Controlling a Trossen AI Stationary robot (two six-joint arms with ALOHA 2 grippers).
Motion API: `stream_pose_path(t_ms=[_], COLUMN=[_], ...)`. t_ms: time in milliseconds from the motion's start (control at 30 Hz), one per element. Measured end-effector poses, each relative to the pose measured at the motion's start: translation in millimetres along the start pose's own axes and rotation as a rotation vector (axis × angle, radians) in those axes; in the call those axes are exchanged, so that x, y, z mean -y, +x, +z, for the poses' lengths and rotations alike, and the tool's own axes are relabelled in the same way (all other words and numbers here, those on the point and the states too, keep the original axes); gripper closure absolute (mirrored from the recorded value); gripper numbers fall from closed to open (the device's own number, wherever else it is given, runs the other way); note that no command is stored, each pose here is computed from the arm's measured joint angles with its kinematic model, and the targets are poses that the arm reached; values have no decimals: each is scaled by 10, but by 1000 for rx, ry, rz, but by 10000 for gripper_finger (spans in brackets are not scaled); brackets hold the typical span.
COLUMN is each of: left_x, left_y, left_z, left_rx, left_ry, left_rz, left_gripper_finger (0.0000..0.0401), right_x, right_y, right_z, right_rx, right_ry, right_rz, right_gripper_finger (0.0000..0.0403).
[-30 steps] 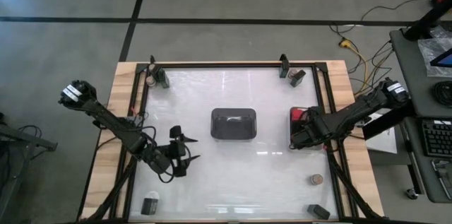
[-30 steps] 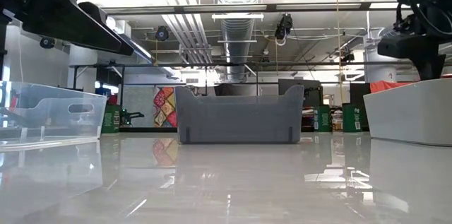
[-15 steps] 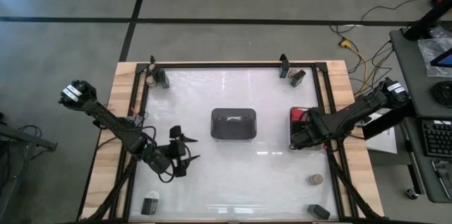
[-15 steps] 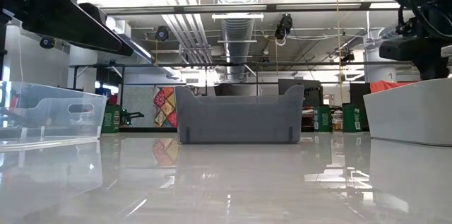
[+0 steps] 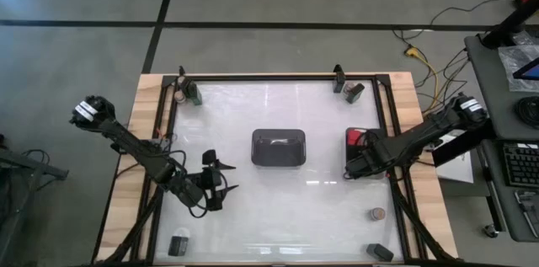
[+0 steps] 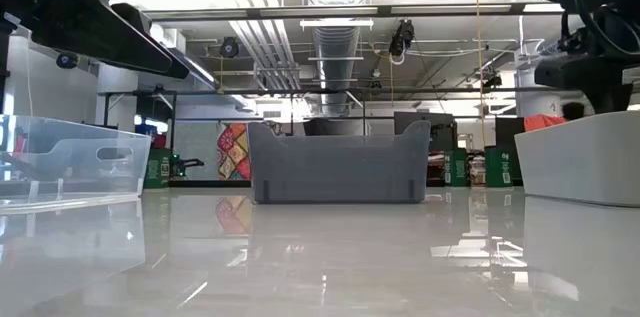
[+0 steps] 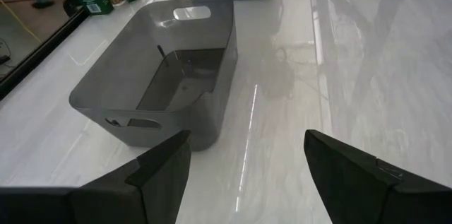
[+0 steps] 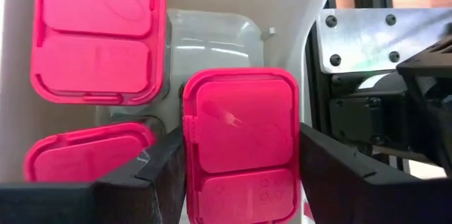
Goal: Sort spices by type
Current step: Put the red spice can into the white bin
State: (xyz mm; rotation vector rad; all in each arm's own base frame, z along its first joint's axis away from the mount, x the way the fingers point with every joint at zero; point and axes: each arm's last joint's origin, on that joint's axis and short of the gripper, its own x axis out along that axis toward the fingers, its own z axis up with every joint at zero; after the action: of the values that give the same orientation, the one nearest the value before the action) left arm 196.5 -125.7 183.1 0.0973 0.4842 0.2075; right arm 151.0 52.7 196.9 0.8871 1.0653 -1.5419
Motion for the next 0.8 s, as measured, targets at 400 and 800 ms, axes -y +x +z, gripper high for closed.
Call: stream_pose_path(t_ms=[400,800], left_x=[0,0], left_y=[0,-1], left_z=[0,0], left_rx=[0,0], left_ry=[0,0], left_rz=[0,0], left_gripper_finger=[143,143], right_x=[-4,1], right_y=[7,12], right_z=[-5,9], right_rx=[-4,-7], right_ry=[-5,0], right_rz=[-13,-33], right_gripper_finger=[187,187])
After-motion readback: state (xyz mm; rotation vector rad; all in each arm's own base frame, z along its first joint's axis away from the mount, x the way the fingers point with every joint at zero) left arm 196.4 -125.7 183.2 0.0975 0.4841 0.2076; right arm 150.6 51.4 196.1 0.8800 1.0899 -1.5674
